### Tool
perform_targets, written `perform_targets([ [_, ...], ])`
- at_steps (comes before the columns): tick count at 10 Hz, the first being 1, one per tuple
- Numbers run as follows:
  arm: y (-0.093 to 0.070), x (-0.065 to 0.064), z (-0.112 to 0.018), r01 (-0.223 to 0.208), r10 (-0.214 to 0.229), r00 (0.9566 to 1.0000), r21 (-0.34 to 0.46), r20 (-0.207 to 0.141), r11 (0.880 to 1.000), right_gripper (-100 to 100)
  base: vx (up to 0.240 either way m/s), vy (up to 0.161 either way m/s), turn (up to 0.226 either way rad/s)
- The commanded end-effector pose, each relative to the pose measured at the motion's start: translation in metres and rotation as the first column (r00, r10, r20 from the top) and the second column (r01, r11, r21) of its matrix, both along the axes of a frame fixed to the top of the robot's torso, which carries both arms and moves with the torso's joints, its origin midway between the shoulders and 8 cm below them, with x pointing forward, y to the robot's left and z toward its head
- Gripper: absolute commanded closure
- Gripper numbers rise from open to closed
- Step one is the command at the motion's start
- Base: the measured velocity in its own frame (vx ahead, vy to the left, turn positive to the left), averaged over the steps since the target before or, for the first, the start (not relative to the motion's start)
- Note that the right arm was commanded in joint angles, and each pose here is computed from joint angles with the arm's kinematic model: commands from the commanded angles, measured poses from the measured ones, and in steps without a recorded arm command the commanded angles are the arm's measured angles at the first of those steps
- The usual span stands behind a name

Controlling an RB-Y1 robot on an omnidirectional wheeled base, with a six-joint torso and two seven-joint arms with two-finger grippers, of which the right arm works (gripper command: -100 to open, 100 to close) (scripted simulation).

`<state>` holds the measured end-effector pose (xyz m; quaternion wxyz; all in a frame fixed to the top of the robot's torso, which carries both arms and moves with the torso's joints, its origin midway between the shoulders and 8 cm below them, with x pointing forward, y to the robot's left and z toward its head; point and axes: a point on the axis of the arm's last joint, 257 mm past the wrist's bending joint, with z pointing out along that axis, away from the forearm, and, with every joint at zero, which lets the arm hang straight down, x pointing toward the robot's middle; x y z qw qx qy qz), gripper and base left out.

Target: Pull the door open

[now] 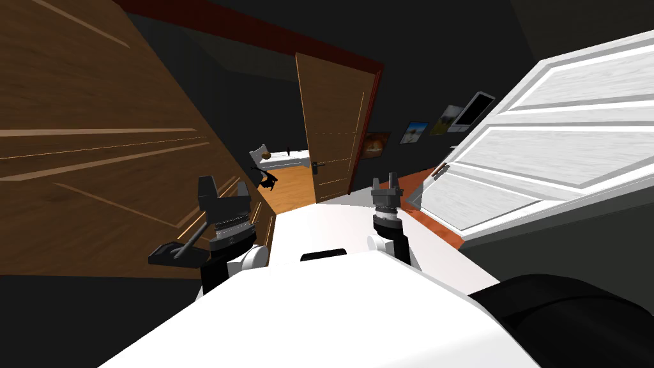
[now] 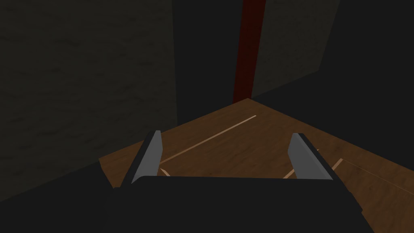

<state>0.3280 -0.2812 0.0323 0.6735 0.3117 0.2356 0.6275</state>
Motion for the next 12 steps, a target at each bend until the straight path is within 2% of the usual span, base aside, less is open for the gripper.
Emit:
perform_targets([
  [1,0.002,0.009,-0.009,-0.014,0.014,0.9998,0.003,-0.016,1.000,-100,0.047,0.007,0.018],
  [6,0.009,0.035,-0.036,-0.052,0.053,0.9966,0.012,-0.063,0.999,-100,0.089,0.013,0.015],
  [10,0.019,0.063,-0.062,-0.092,0.094,0.9899,0.020,-0.106,0.996,-100,0.089,0.013,0.020],
  [11,0.018,0.065,-0.067,-0.092,0.094,0.9888,0.021,-0.116,0.996,-100,0.058,0.013,0.008],
  [12,0.021,0.072,-0.074,-0.102,0.104,0.9863,0.023,-0.128,0.994,-100,0.054,0.015,0.014],
])
